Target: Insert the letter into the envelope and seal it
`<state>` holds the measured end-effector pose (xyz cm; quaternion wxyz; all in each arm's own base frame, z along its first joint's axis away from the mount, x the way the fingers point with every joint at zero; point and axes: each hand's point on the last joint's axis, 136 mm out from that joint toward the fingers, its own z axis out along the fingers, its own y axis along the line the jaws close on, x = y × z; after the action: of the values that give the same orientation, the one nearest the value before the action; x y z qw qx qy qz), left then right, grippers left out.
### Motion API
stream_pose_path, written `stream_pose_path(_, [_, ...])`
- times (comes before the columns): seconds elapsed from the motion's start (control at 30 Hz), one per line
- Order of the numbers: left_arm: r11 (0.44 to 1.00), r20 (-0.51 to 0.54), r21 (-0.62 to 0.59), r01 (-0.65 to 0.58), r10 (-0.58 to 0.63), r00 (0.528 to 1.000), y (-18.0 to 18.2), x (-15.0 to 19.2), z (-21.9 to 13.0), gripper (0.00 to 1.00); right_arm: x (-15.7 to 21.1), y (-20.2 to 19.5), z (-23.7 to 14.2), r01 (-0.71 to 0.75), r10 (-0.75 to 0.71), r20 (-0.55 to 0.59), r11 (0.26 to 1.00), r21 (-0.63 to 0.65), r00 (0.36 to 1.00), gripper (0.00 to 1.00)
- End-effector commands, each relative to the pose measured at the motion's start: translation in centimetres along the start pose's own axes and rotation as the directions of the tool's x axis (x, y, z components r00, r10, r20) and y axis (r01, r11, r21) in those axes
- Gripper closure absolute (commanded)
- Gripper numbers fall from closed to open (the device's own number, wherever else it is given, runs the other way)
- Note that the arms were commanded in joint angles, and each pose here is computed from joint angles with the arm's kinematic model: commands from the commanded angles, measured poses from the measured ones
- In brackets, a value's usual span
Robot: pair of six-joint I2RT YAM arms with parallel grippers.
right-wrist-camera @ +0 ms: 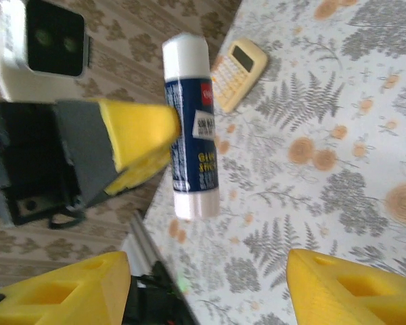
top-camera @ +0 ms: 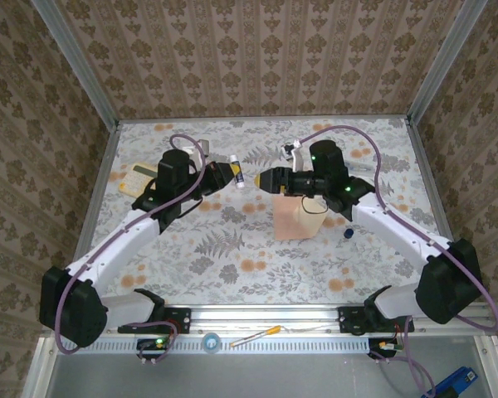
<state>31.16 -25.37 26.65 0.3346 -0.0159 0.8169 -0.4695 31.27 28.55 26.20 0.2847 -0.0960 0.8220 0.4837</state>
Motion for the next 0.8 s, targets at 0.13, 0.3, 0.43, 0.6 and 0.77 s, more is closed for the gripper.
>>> stream_pose_path(0.13, [0.989, 0.059, -0.132, -0.07, 0.078, 0.995, -1.1, -1.2, 0.2, 0.92, 2.2, -1.9, 1.8, 0.112, -0.097, -0.073, 0.967, 0.228, 0.993, 0.36])
stream_pose_path(0.3, [0.987, 0.078, -0.143, -0.073, 0.085, 0.993, -1.6, -1.3, 0.4, 0.93, 2.1, -0.7, 2.8, 0.146, -0.135, -0.064, 0.965, 0.216, 0.989, 0.36])
stream_pose_path(0.43, [0.99, 0.078, -0.128, -0.063, 0.074, 0.994, -1.8, -1.1, 0.5, 0.93, 1.9, -0.3, 3.1, 0.151, -0.143, -0.057, 0.969, 0.197, 0.988, 0.37])
stream_pose_path(0.6, [0.993, 0.075, -0.108, -0.05, 0.058, 0.995, -1.9, -1.0, 0.6, 0.92, 1.8, 0.4, 3.8, 0.143, -0.137, -0.049, 0.98, 0.139, 0.989, 0.37])
stream_pose_path(0.77, [0.996, 0.071, -0.086, -0.032, 0.038, 0.997, -2.1, -0.7, 0.8, 0.92, 1.6, 1.1, 4.4, 0.12, -0.117, -0.044, 0.99, 0.074, 0.992, 0.38])
